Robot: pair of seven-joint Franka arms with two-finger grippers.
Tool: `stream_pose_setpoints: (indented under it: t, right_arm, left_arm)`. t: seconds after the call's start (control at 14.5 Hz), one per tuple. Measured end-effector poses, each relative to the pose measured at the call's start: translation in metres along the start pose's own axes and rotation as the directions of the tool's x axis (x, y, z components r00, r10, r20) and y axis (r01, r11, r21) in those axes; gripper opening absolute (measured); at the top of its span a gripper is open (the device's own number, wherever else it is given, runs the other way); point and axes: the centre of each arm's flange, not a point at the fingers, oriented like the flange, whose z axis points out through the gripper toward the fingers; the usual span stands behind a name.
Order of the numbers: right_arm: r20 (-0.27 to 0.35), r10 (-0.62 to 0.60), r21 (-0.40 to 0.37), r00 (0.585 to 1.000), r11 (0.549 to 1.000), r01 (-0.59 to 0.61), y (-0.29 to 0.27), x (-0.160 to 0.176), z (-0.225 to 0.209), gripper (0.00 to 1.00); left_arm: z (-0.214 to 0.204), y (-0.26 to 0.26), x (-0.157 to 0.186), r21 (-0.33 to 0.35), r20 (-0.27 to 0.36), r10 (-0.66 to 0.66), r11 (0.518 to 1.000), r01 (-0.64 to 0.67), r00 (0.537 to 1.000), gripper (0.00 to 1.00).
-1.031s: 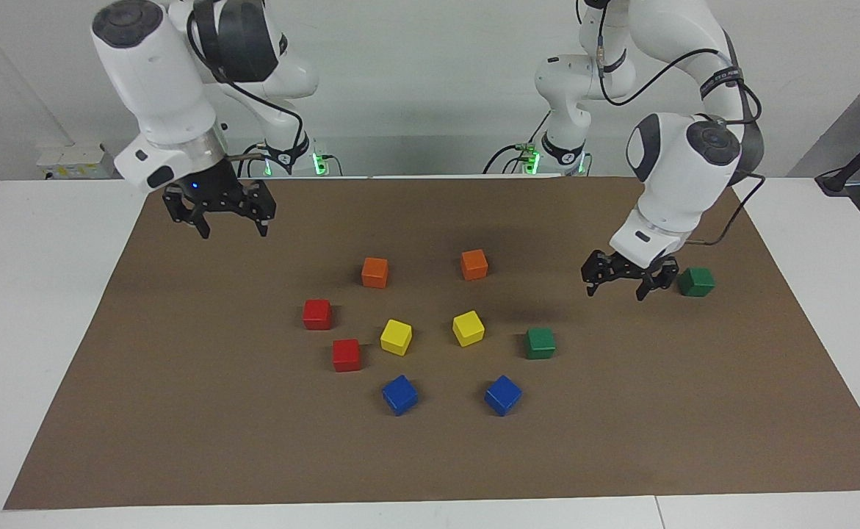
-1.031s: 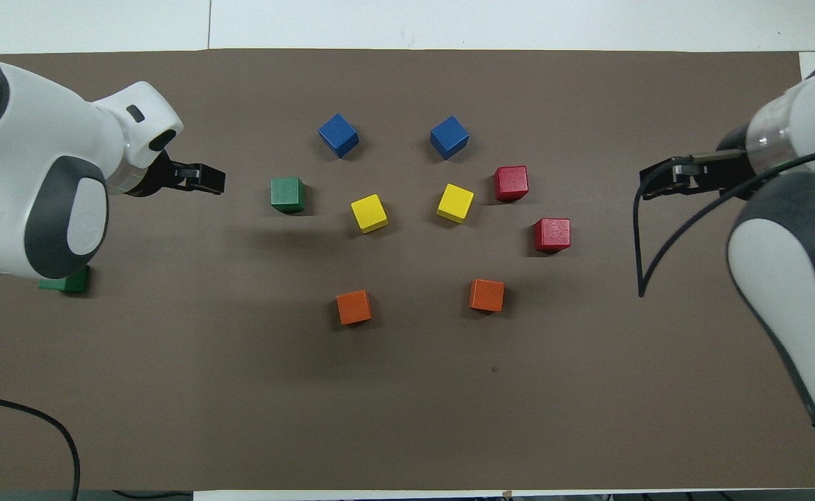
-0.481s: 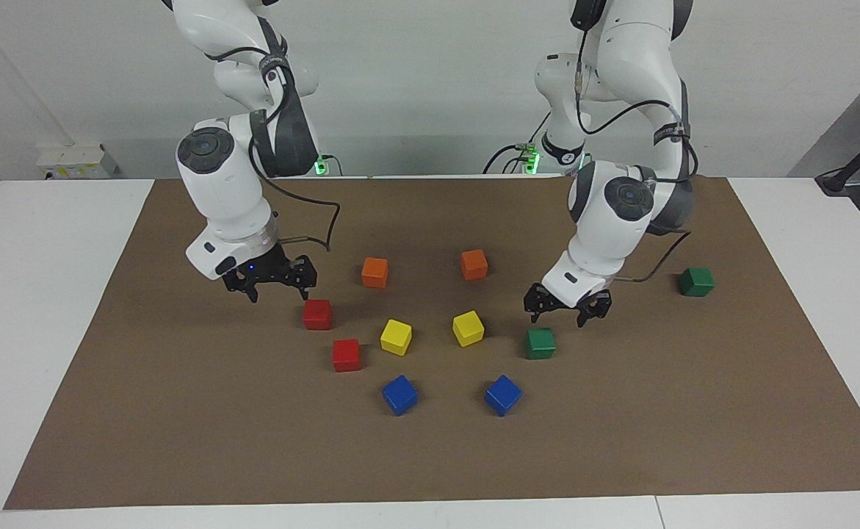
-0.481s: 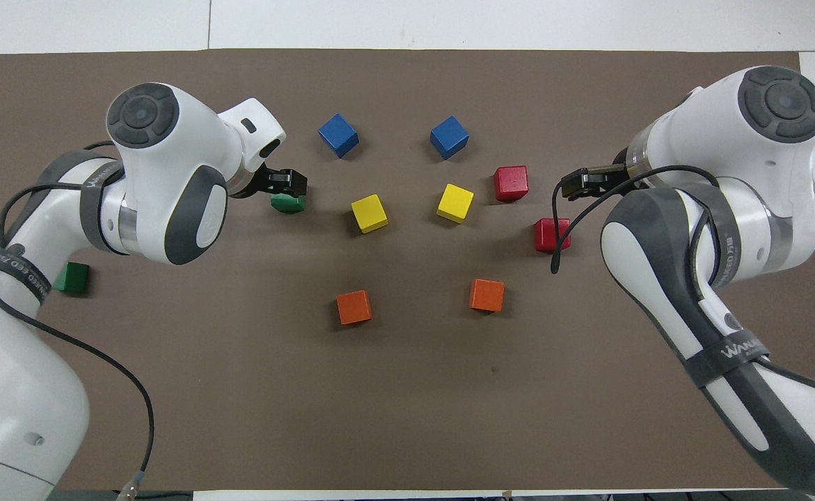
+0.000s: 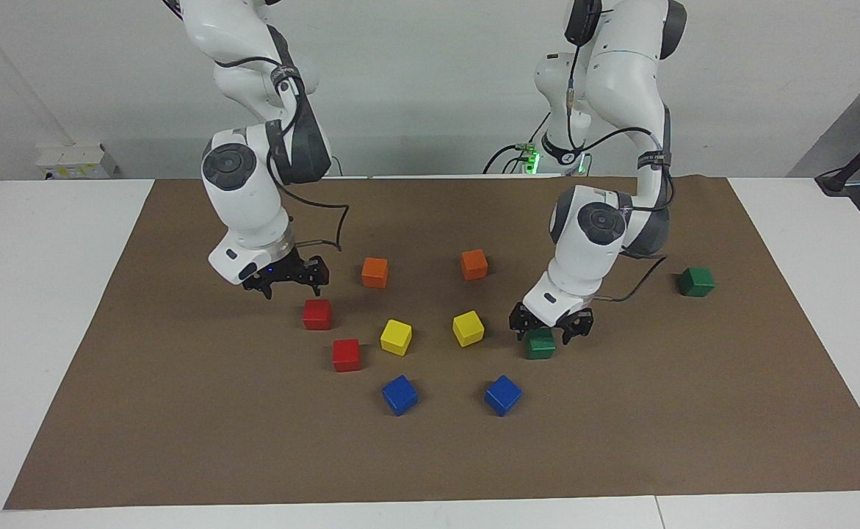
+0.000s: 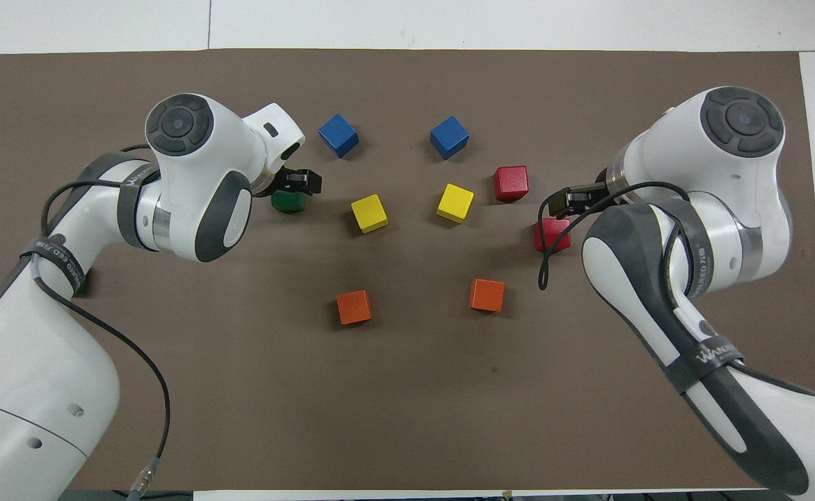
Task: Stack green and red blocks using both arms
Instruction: 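Grasp the other green cube with the left gripper while the right gripper grasps red, then carry the green cube toward the first green while the right gripper carries red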
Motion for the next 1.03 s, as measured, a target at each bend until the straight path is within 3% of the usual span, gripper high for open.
stream_pose_setpoints:
  t: [0.34, 0.89, 1.03]
  right_arm:
    - [0.017, -0.005, -0.003, 1.000, 1.000, 0.005, -0.002, -0.007, 0.022, 1.00]
    - [-0.003, 0.017, 0.007, 1.000, 1.000, -0.017, -0.010, -0.001, 0.051, 1.00]
    - [-0.003, 0.020, 0.009, 1.000, 1.000, -0.020, -0.020, -0.002, 0.059, 1.00]
  left_arm:
    - [0.010, 0.002, 0.001, 0.005, -0.019, 0.011, 1.000, -0.011, 1.000, 1.00]
    - [0.029, 0.005, -0.007, 0.001, -0.031, 0.012, 1.000, -0.012, 0.999, 1.00]
    - [0.030, 0.005, -0.008, 0.007, -0.029, 0.010, 1.000, -0.010, 1.000, 0.81]
